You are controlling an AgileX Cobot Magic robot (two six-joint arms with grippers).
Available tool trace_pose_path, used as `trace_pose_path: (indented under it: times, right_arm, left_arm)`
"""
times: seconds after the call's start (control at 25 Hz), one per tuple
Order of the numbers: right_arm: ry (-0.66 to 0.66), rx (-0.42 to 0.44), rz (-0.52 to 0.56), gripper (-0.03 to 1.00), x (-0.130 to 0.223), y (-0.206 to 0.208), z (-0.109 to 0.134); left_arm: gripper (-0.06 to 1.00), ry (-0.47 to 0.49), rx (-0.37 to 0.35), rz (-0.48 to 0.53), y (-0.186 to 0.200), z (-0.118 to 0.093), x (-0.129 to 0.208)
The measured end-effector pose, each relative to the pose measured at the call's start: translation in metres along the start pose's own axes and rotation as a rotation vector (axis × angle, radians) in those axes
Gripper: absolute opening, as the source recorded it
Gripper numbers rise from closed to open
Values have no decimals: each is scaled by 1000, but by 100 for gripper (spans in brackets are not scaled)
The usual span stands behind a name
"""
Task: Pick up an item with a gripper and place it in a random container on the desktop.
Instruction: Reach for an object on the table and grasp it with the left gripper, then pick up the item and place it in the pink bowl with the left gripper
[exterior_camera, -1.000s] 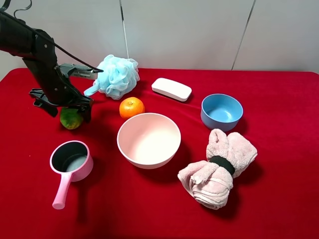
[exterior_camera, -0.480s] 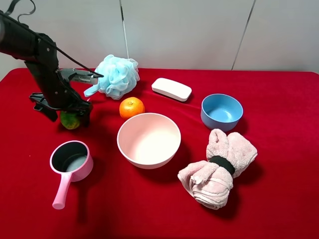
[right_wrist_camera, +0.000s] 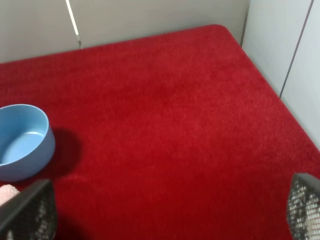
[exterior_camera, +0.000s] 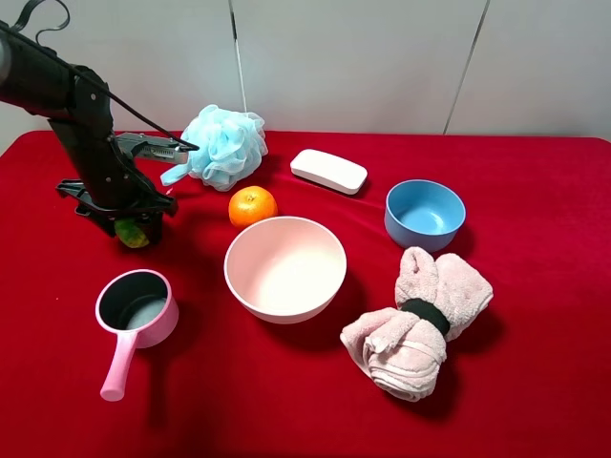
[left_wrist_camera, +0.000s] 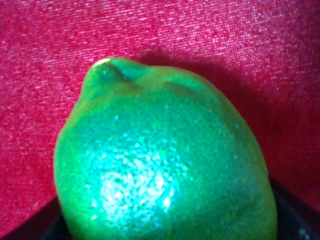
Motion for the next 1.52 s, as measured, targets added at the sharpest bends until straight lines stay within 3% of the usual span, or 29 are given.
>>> trace_pose_path:
  times: [0.36, 0.6, 1.24, 1.52]
  right_arm:
    - [0, 0, 0, 69, 0, 0, 0]
    - [0, 0, 0, 69, 0, 0, 0]
    - [0, 0, 0, 69, 0, 0, 0]
    - [0, 0, 0, 69, 0, 0, 0]
  left_arm:
    - [63, 0, 1, -1, 0, 0, 0]
    - [63, 40, 39, -11, 2, -4, -2]
    - [63, 38, 107, 128, 54, -8, -15]
    - [63, -2, 95, 83, 83, -23, -15]
Point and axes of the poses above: a point on each arm's last joint axis where the gripper is mounted, y pointing back along that axis away from the gripper, z along the wrist's bending axis when the last joint is at zero, x = y × z, the point moved 1 cm from there along -y, pointing out along that axis toward the gripper, and after that the axes turned 15 degrees about -y, right-handed, at the moved point
